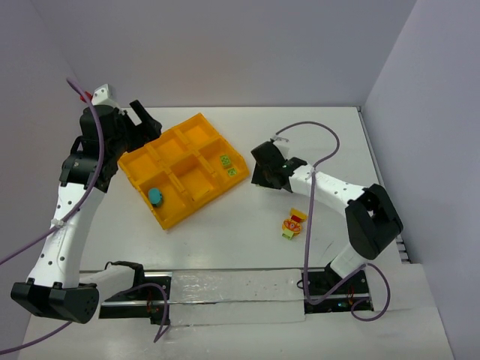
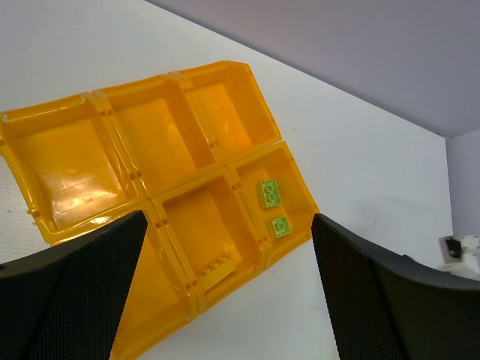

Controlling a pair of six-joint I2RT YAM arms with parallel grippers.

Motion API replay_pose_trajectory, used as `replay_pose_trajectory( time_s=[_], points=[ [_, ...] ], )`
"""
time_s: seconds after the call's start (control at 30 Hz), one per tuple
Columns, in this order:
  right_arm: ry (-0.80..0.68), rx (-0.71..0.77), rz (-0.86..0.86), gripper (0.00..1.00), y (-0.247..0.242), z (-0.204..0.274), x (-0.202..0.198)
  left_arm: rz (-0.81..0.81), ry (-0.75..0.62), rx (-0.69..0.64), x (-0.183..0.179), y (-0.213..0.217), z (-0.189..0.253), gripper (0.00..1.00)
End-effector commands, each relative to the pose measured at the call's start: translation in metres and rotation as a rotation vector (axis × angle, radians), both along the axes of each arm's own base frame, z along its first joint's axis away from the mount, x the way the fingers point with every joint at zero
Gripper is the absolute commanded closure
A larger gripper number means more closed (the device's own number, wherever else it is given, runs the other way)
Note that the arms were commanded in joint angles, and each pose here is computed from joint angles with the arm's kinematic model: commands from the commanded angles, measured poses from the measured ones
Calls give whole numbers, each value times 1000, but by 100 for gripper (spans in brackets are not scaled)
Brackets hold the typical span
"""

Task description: Sort the legos into containers by color

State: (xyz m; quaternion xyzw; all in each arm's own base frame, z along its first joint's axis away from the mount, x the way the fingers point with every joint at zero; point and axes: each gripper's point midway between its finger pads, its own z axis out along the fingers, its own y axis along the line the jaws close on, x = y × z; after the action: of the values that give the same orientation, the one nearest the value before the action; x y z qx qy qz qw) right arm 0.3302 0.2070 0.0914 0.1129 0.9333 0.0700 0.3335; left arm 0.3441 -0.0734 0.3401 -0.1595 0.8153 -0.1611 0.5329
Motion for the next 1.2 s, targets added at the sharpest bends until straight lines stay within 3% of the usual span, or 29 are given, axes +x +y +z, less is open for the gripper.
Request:
replay_pose_trajectory(
  time_s=[0.0,0.33,0.43,0.47,0.53,0.57,0.7,0.9,0.97,1.17],
  points=[
    [-171,61,45,50,26,74,36,20,-61,14,-1,5,26,1],
    [-214,103,168,48,102,99,83,62,-60,41,-11,16,35,1],
    [-188,99,195,45,124,88,95,59,-64,40,-13,16,38,1],
    [-186,96,200,41,127,86,97,59,-67,41,-13,16,39,1],
    [-199,105,218,16,137,92,103,62,-65,42,-15,17,40,1],
    [-196,104,225,11,138,90,103,61,-65,42,-16,17,40,1],
    [-241,120,257,4,145,114,104,54,-58,32,-17,15,37,1],
    [-328,87,196,5,95,152,79,46,-54,21,-17,13,31,1],
    [-342,62,144,6,57,153,59,39,-56,19,-17,12,31,1],
    [-141,-29,-61,8,-69,62,-32,13,-70,11,-16,7,32,1]
  ],
)
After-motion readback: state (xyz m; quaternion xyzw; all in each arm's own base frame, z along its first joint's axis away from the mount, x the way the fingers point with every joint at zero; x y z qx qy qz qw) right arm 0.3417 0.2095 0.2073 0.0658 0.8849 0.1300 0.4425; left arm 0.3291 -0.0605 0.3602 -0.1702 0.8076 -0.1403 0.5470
